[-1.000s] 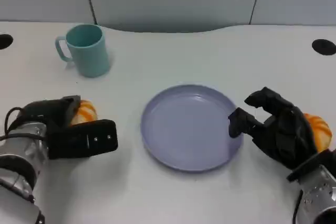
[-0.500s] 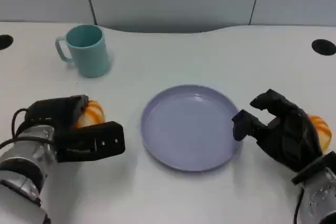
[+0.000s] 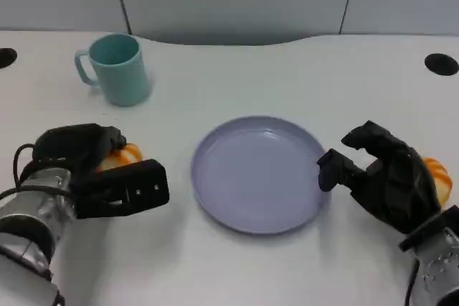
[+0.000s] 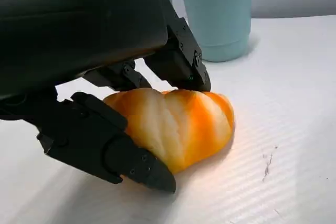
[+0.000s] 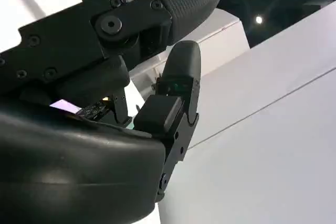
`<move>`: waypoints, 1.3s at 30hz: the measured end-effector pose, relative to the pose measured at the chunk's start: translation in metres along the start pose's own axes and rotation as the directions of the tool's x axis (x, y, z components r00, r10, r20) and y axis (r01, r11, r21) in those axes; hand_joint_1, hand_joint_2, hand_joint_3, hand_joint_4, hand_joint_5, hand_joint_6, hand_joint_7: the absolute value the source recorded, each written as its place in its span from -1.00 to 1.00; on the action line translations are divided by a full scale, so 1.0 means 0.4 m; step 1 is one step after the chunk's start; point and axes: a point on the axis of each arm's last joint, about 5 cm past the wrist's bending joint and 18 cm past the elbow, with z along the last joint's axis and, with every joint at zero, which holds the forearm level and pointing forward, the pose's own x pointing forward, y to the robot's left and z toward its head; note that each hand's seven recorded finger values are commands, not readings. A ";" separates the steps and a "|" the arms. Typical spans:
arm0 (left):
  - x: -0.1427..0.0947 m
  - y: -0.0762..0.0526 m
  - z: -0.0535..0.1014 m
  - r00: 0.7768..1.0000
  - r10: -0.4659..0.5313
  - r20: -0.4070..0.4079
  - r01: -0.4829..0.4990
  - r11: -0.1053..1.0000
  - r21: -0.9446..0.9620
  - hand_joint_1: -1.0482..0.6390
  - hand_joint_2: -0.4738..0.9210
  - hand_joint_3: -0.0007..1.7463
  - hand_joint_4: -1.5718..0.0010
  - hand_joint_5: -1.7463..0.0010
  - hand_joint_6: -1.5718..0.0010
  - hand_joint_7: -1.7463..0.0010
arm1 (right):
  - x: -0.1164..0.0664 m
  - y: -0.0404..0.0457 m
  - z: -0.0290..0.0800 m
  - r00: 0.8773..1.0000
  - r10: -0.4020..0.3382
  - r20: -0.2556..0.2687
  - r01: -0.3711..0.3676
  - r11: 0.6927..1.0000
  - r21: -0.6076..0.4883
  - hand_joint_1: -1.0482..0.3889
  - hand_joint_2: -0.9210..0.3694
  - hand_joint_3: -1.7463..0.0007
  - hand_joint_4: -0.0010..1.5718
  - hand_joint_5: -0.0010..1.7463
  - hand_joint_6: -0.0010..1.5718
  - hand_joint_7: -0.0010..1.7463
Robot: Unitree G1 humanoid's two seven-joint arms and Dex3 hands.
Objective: Grasp the bread from the table and place it into the plate.
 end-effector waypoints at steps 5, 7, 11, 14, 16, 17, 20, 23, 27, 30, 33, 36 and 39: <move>0.001 0.007 -0.002 1.000 0.024 0.014 -0.024 1.000 0.000 0.14 0.81 -0.98 -0.42 0.90 -0.44 0.91 | 0.001 0.000 -0.003 1.000 -0.010 -0.002 0.010 1.000 0.000 -0.21 -0.94 1.00 -0.04 0.70 0.20 -0.28; 0.005 0.019 -0.003 0.999 0.035 0.016 -0.035 0.999 0.006 0.14 0.81 -0.99 -0.43 0.90 -0.45 0.92 | 0.004 0.000 -0.005 1.000 -0.016 -0.007 0.016 1.000 0.007 -0.22 -0.92 1.00 -0.04 0.71 0.21 -0.27; 0.017 0.061 -0.008 0.997 0.073 0.026 -0.074 0.996 0.040 0.13 0.84 -0.98 -0.51 0.86 -0.47 0.92 | 0.011 0.000 -0.005 1.000 -0.022 -0.006 0.022 1.000 0.002 -0.22 -0.93 1.00 -0.04 0.71 0.21 -0.26; 0.029 0.116 -0.011 0.991 0.126 0.054 -0.129 0.990 0.060 0.15 0.82 -0.99 -0.56 0.81 -0.50 0.91 | 0.022 0.001 -0.001 1.000 -0.018 0.004 0.018 1.000 -0.008 -0.23 -0.92 1.00 -0.02 0.70 0.22 -0.26; 0.038 0.163 -0.010 0.982 0.172 0.079 -0.178 0.982 0.068 0.13 0.75 -1.00 -0.55 0.71 -0.54 0.91 | 0.032 0.002 0.001 1.000 -0.016 0.006 0.016 1.000 -0.006 -0.24 -0.91 1.00 -0.03 0.70 0.22 -0.27; 0.041 0.185 -0.008 0.977 0.194 0.093 -0.201 0.977 0.070 0.12 0.73 -1.00 -0.48 0.56 -0.55 0.93 | 0.037 0.003 0.002 1.000 -0.015 0.008 0.015 1.000 -0.006 -0.24 -0.91 1.00 -0.03 0.70 0.23 -0.28; 0.049 0.238 0.001 0.960 0.247 0.130 -0.258 0.964 0.071 0.13 0.77 -0.99 -0.21 0.00 -0.59 0.94 | 0.047 0.006 0.003 1.000 -0.012 0.013 0.012 1.000 -0.009 -0.26 -0.90 1.00 -0.04 0.72 0.23 -0.29; 0.051 0.258 0.007 0.953 0.263 0.153 -0.277 0.958 0.079 0.12 0.81 -0.99 -0.19 -0.01 -0.57 0.97 | 0.052 0.008 0.002 1.000 -0.016 0.022 0.017 1.000 -0.016 -0.26 -0.90 1.00 -0.04 0.70 0.23 -0.30; 0.052 0.261 0.009 0.951 0.260 0.165 -0.277 0.957 0.089 0.11 0.78 -0.99 -0.30 0.24 -0.59 0.97 | 0.057 0.013 -0.005 0.999 -0.025 0.036 0.026 0.999 -0.024 -0.26 -0.91 1.00 -0.03 0.68 0.23 -0.30; 0.052 0.264 0.013 0.948 0.261 0.181 -0.280 0.956 0.087 0.14 0.75 -1.00 -0.40 0.49 -0.58 0.99 | 0.062 0.015 -0.006 0.999 -0.025 0.037 0.026 0.999 -0.029 -0.27 -0.91 1.00 -0.05 0.72 0.22 -0.28; 0.054 0.260 0.023 0.939 0.270 0.211 -0.291 0.954 0.073 0.16 0.70 -1.00 -0.48 0.32 -0.65 0.98 | 0.064 0.016 -0.003 0.999 -0.009 0.049 0.012 0.999 -0.049 -0.26 -0.92 1.00 -0.07 0.74 0.20 -0.27; 0.056 0.252 0.044 0.916 0.302 0.264 -0.323 0.946 0.039 0.11 0.71 -0.99 -0.44 0.26 -0.67 0.98 | 0.065 0.017 -0.002 0.998 0.026 0.053 -0.022 0.997 -0.077 -0.22 -0.90 1.00 -0.06 0.74 0.20 -0.26; 0.063 0.241 0.090 0.893 0.299 0.335 -0.318 0.948 0.002 0.07 0.73 -0.99 -0.43 0.24 -0.68 0.97 | 0.061 0.015 -0.004 0.998 0.037 0.050 -0.033 0.997 -0.074 -0.24 -0.88 1.00 -0.03 0.75 0.22 -0.26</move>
